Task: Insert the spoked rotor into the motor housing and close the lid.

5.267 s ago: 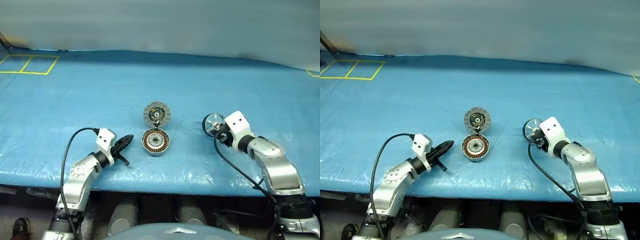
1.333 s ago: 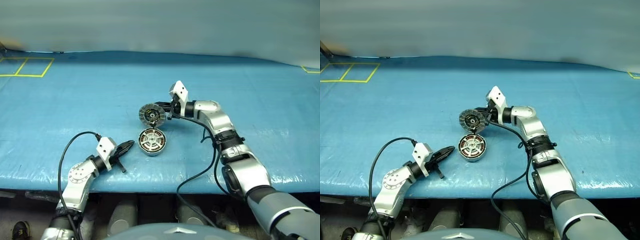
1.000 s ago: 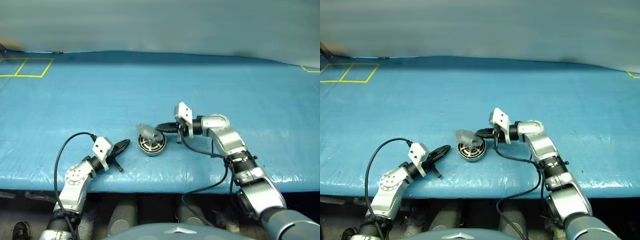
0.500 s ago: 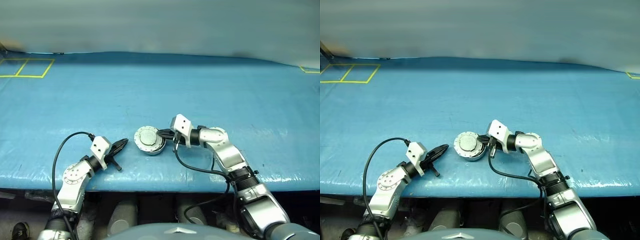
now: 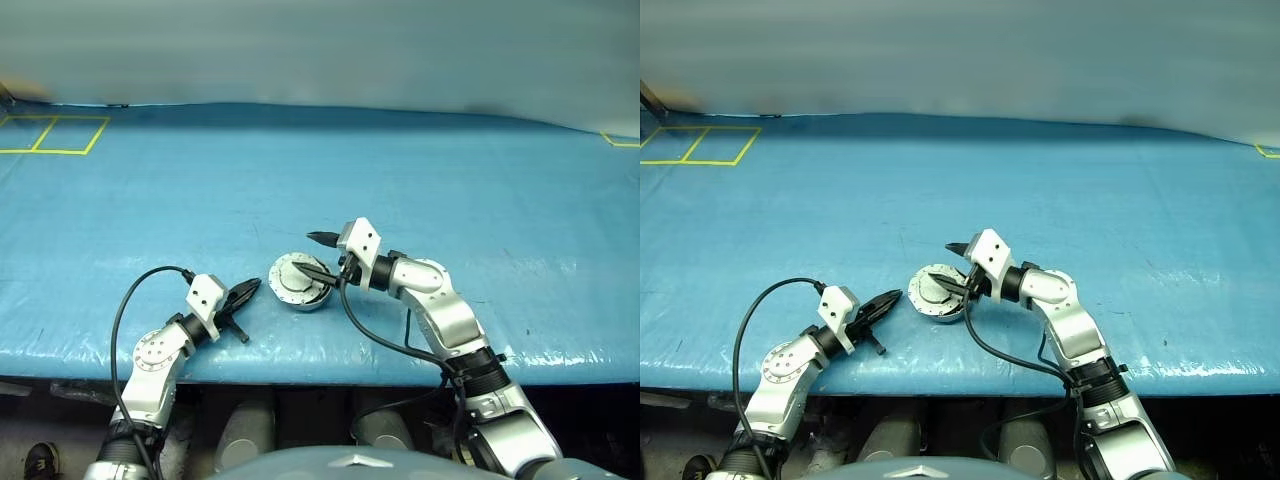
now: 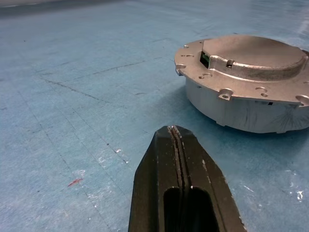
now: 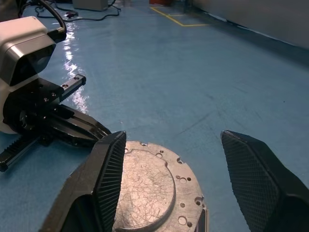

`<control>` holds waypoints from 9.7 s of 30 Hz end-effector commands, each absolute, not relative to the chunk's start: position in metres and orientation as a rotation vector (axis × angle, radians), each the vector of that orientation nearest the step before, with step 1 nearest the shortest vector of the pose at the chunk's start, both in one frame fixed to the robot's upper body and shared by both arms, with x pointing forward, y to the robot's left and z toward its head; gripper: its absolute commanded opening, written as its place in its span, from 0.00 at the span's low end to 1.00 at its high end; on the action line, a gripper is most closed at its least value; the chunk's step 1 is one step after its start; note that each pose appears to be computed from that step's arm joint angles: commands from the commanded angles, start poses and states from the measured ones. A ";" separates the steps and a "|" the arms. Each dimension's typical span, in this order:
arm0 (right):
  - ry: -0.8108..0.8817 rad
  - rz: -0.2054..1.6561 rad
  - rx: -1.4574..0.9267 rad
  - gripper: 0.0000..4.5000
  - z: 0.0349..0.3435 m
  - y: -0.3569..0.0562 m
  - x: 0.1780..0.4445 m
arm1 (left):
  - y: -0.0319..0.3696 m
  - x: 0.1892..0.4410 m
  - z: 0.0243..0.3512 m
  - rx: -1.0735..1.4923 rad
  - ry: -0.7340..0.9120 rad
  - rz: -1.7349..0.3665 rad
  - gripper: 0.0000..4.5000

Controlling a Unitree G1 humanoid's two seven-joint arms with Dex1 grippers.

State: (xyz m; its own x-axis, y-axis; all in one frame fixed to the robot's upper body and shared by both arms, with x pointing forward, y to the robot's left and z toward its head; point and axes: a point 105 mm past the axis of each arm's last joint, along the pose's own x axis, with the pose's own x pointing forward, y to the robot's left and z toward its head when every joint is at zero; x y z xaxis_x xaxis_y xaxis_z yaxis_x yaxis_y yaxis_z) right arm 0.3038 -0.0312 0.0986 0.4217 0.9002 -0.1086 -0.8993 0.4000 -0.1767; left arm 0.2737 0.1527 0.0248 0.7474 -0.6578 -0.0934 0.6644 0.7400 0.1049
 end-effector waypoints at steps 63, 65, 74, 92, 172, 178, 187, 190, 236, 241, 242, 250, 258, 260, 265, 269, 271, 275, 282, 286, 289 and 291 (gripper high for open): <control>0.176 1.273 -0.374 0.67 0.086 -0.039 0.298 | 0.147 0.270 0.019 0.140 0.067 -0.725 0.00; 0.179 1.267 -0.398 0.67 0.085 -0.040 0.300 | 0.147 0.270 0.018 0.140 0.069 -0.726 0.00; 0.200 1.241 -0.406 0.67 0.073 -0.038 0.303 | 0.146 0.269 0.017 0.140 0.072 -0.723 0.00; 0.320 1.186 -0.455 0.67 0.050 -0.054 0.308 | 0.145 0.272 0.023 0.098 0.067 -0.710 0.00; 0.092 0.963 0.172 0.99 0.132 -0.107 0.300 | 0.094 0.285 0.019 0.001 0.160 -0.888 0.00; 0.339 0.837 0.504 0.99 0.089 -0.122 0.299 | 0.093 0.286 0.020 0.001 0.148 -0.888 0.00; 0.506 0.830 0.772 0.99 0.064 -0.100 0.285 | 0.095 0.287 0.021 0.016 0.139 -0.877 0.00; 0.539 0.850 0.807 0.99 0.060 -0.093 0.279 | 0.096 0.287 0.021 0.018 0.139 -0.874 0.00; 0.201 0.780 1.293 0.26 0.133 -0.088 0.323 | 0.105 0.294 0.090 -0.895 -0.077 -0.737 0.72; 0.195 0.856 1.295 0.26 0.145 -0.078 0.319 | 0.097 0.293 0.097 -1.049 -0.068 -0.771 0.99; 0.199 0.875 1.294 0.26 0.147 -0.075 0.317 | 0.096 0.293 0.100 -1.090 -0.066 -0.788 0.99; 0.226 0.987 1.275 0.26 0.156 -0.057 0.302 | 0.090 0.294 0.107 -1.228 -0.056 -0.814 0.99; 0.291 1.042 1.219 0.26 0.148 -0.042 0.287 | 0.082 0.296 0.116 -1.263 -0.072 -0.866 0.99; 0.293 1.046 1.215 0.26 0.148 -0.041 0.287 | 0.081 0.298 0.116 -1.252 -0.075 -0.862 0.99; 0.285 1.022 1.216 0.26 0.146 -0.043 0.291 | 0.079 0.299 0.115 -1.235 -0.079 -0.866 0.86; 0.290 0.998 1.209 0.26 0.143 -0.044 0.294 | 0.082 0.297 0.114 -1.257 -0.080 -0.869 0.58; 0.297 0.994 1.218 0.26 0.141 -0.044 0.294 | 0.082 0.297 0.114 -1.264 -0.080 -0.870 0.58; 0.312 0.997 1.232 0.26 0.140 -0.042 0.295 | 0.084 0.298 0.109 -1.255 -0.065 -0.826 0.58; 0.278 0.850 1.036 0.56 0.124 -0.050 0.315 | 0.094 0.306 0.102 -1.242 -0.066 -0.727 0.58; 0.209 0.738 0.954 0.70 0.121 -0.060 0.328 | 0.104 0.312 0.099 -1.245 -0.086 -0.658 0.58; 0.161 0.680 0.907 0.70 0.120 -0.068 0.335 | 0.120 0.321 0.094 -1.229 -0.118 -0.540 0.58; 0.147 0.687 0.839 0.70 0.119 -0.067 0.334 | 0.135 0.328 0.092 -1.226 -0.154 -0.438 0.58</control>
